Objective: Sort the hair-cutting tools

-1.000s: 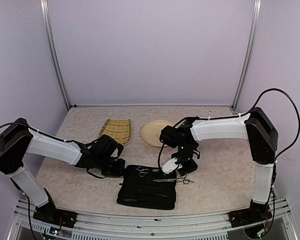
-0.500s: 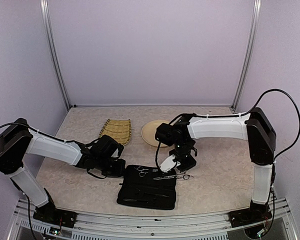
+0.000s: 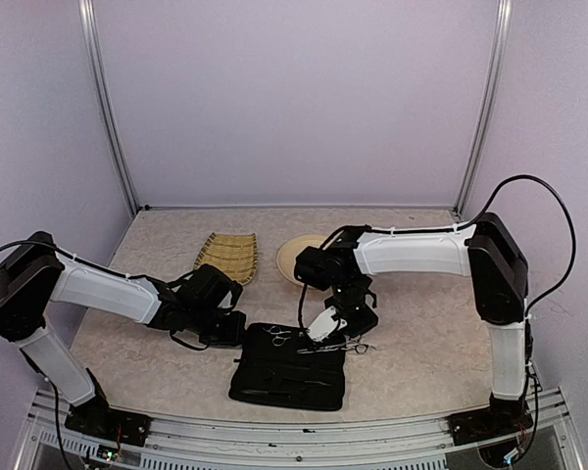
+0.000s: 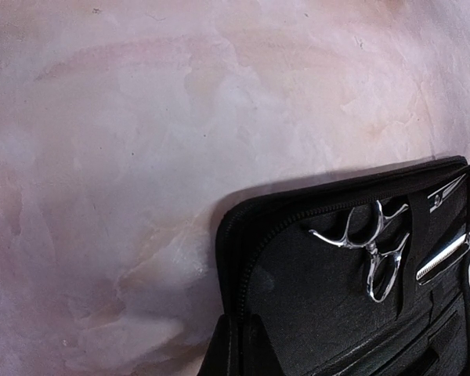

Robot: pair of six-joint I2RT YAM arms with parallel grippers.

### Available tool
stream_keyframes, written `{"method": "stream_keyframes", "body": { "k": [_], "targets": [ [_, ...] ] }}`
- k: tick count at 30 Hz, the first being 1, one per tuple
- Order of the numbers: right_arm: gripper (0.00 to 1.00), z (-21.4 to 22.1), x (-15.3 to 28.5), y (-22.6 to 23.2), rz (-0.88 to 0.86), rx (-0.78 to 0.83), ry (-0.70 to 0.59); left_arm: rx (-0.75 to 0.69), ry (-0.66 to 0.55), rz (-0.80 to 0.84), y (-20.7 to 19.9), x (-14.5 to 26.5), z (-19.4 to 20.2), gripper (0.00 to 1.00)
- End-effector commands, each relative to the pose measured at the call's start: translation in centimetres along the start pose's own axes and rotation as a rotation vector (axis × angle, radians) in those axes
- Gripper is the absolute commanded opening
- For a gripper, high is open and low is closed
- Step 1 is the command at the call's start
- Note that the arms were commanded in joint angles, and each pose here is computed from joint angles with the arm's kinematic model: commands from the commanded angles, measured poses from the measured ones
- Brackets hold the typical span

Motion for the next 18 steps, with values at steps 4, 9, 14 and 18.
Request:
{"method": "stream_keyframes", "body": {
  "k": [4, 9, 14, 18],
  "targets": [
    [0.00, -1.5, 0.2, -0.3, -0.012, 0.053, 0.007, -0.027, -0.003, 0.046, -1.2, 0.7, 0.1, 0.00],
    [0.00, -2.1, 0.3, -0.8, 0.000, 0.067, 0.000, -0.024, -0.003, 0.046, -1.2, 0.7, 0.2, 0.00],
    [0.00, -2.5, 0.4, -0.8, 0.000, 0.073, 0.000, -0.024, -0.005, 0.047, -1.1, 0.8, 0.3, 0.00],
    [0.00, -2.6, 1.2, -1.2, 0.019, 0.070, -0.018, -0.022, -0.007, 0.048, -1.1, 0.7, 0.3, 0.00]
  ]
}}
Point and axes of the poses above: each gripper's point midway between its finger pads, its own x axis back along the fingers, its own y axis along the line the jaws close on, z = x × y, the point moved 8 cm from there along x, back along the fingers, and after that the axes turned 11 degrees about x, right-handed, at the moved point
